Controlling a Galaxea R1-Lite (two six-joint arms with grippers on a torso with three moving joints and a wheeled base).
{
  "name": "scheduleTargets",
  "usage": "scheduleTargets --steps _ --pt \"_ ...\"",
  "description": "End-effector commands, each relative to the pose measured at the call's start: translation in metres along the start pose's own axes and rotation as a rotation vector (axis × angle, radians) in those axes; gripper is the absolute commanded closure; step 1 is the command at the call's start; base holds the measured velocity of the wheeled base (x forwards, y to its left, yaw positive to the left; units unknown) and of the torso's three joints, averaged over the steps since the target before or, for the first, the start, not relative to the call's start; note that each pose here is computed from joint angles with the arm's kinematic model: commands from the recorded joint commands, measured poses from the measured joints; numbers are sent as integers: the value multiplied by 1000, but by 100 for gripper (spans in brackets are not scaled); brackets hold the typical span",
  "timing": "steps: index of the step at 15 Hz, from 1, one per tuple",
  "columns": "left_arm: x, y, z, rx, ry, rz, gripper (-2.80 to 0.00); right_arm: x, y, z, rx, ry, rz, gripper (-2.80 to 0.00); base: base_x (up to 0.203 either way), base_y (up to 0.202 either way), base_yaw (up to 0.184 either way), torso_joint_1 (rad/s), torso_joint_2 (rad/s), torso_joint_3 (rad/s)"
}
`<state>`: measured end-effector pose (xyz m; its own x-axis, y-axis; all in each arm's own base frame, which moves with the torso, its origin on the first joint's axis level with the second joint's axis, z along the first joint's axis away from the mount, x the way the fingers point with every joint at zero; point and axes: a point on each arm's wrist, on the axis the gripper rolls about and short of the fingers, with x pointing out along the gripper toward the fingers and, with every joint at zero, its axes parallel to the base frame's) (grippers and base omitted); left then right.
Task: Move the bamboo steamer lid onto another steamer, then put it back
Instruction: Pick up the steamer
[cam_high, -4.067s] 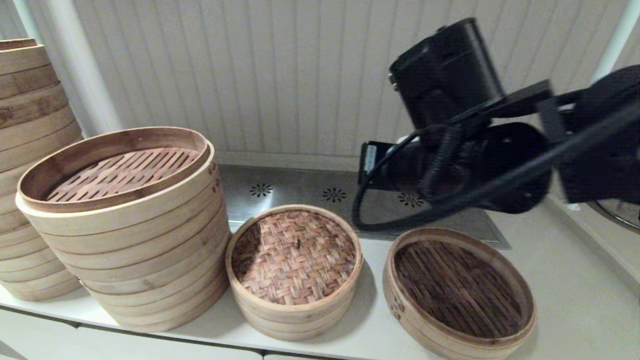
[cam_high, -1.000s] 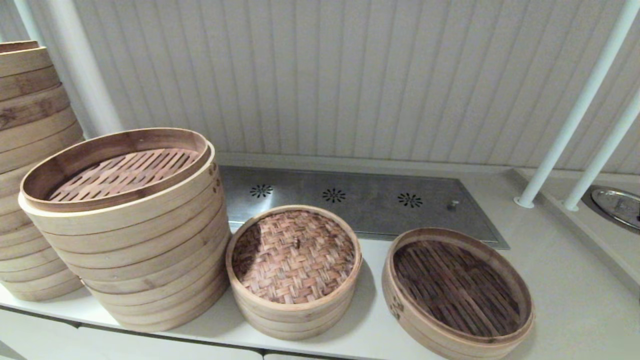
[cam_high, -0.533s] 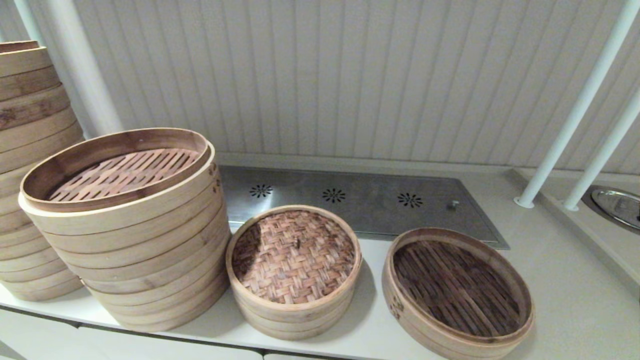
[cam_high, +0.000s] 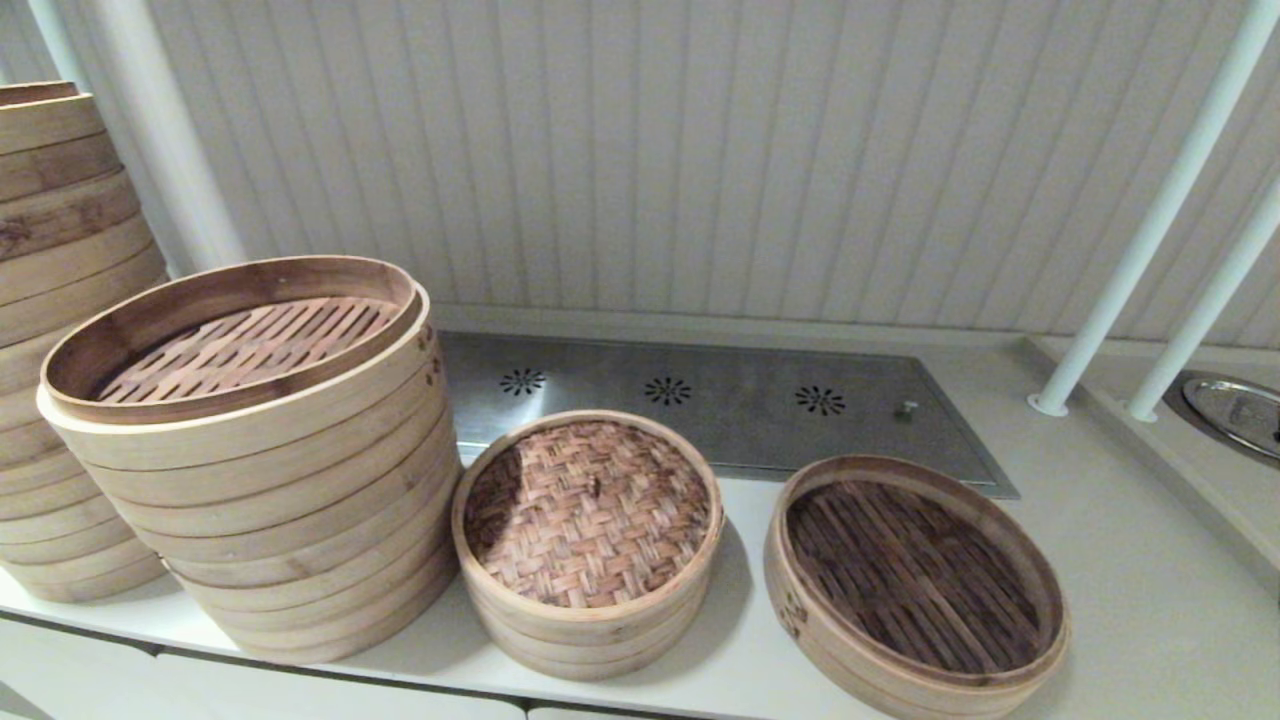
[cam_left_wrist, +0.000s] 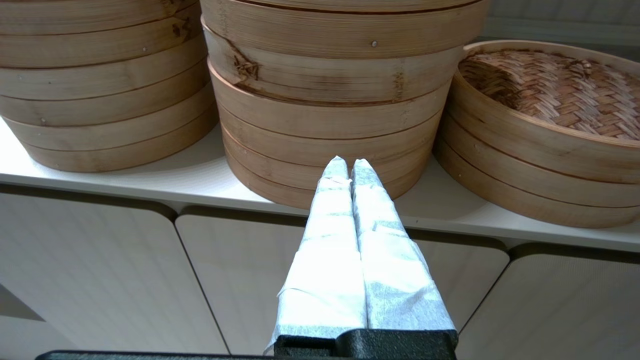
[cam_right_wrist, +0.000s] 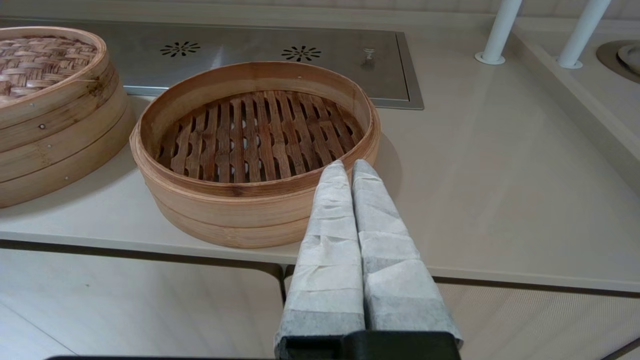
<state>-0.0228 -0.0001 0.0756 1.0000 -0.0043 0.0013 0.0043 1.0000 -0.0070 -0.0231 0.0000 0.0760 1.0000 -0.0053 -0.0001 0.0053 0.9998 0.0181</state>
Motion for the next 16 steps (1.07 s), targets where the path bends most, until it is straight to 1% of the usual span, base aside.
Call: scheduleTargets --steps 1,2,3,4,6,8,11,14,16 --pt "0 0 0 -1 0 0 0 0 0 0 -1 4 -1 0 0 0 0 0 0 0" --pt "0 0 0 -1 0 0 0 0 0 1 -3 0 3 0 0 0 0 0 0 0" --pt "0 0 0 -1 0 1 0 -3 0 10 -2 -26 8 0 0 0 0 0 0 0" --pt "0 0 0 -1 0 1 0 -7 1 24 -3 -58 19 0 0 0 0 0 0 0" --pt "0 0 0 -1 0 0 0 -14 2 55 -4 -66 68 0 0 0 0 0 0 0" --pt "0 0 0 1 -2 1 0 -5 4 79 -2 -9 104 0 0 0 0 0 0 0" --pt "0 0 0 -1 0 1 0 20 6 128 2 53 152 0 0 0 0 0 0 0" --pt "0 0 0 -1 0 0 0 66 8 172 17 136 211 0 0 0 0 0 0 0" --pt "0 0 0 -1 0 0 0 106 12 198 45 187 276 0 0 0 0 0 0 0"
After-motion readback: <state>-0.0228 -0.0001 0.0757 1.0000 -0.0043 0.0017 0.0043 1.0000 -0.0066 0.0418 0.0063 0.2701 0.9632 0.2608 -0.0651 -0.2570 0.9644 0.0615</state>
